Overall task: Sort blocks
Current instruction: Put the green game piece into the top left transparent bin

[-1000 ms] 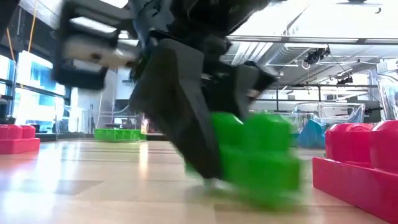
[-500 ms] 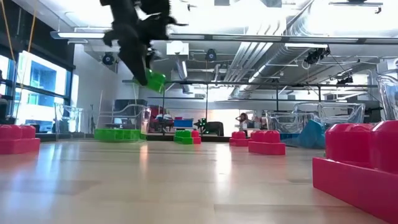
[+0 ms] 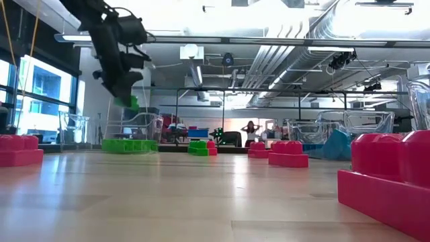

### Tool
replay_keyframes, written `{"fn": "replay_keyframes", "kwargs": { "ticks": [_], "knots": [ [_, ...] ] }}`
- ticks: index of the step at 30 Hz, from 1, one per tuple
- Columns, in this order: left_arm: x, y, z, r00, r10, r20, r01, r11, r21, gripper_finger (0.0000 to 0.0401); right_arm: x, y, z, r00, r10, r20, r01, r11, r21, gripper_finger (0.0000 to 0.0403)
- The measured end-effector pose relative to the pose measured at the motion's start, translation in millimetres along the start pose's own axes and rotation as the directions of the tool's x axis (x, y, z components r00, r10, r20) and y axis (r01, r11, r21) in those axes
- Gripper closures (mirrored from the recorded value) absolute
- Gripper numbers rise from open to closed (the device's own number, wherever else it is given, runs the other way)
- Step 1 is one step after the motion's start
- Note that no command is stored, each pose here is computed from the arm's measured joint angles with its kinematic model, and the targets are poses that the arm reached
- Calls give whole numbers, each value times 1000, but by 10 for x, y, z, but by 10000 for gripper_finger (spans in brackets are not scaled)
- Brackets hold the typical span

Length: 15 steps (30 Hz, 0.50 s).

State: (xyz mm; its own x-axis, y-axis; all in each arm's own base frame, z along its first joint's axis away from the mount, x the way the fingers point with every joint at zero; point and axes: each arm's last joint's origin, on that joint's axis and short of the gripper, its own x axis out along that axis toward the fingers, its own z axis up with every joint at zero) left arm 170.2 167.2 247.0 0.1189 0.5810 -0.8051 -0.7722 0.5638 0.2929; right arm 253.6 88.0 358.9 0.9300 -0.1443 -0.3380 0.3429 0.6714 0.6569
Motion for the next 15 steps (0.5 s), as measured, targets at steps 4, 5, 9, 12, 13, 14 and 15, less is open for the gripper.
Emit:
{"fn": "replay_keyframes", "kwargs": {
  "ticks": [4,5,9,12,13,14,15],
  "knots": [
    [73,81,-18,998,32,-44,-36,995,-89,220,0,-1,3,1000,-6,9,5,1000,14,176],
    [75,85,-23,998,33,-50,-38,994,-101,208,0,-1,3,1000,-5,9,5,1000,15,176],
    [-6,111,13,997,-3,-79,-6,993,-117,165,0,-2,6,1000,-10,18,9,1000,23,176],
    [-133,134,103,993,-86,-76,76,989,-124,146,8,-9,16,997,-40,63,38,999,36,176],
    [-190,137,140,988,-140,-70,128,981,-146,142,25,-16,23,995,-54,81,49,997,57,176],
    [-254,133,170,978,-203,-50,192,966,-173,140,59,-30,29,994,-65,87,58,995,78,176],
    [-320,118,193,961,-276,-21,267,943,-196,139,107,-48,40,995,-66,77,58,993,101,176]
  ]
}}
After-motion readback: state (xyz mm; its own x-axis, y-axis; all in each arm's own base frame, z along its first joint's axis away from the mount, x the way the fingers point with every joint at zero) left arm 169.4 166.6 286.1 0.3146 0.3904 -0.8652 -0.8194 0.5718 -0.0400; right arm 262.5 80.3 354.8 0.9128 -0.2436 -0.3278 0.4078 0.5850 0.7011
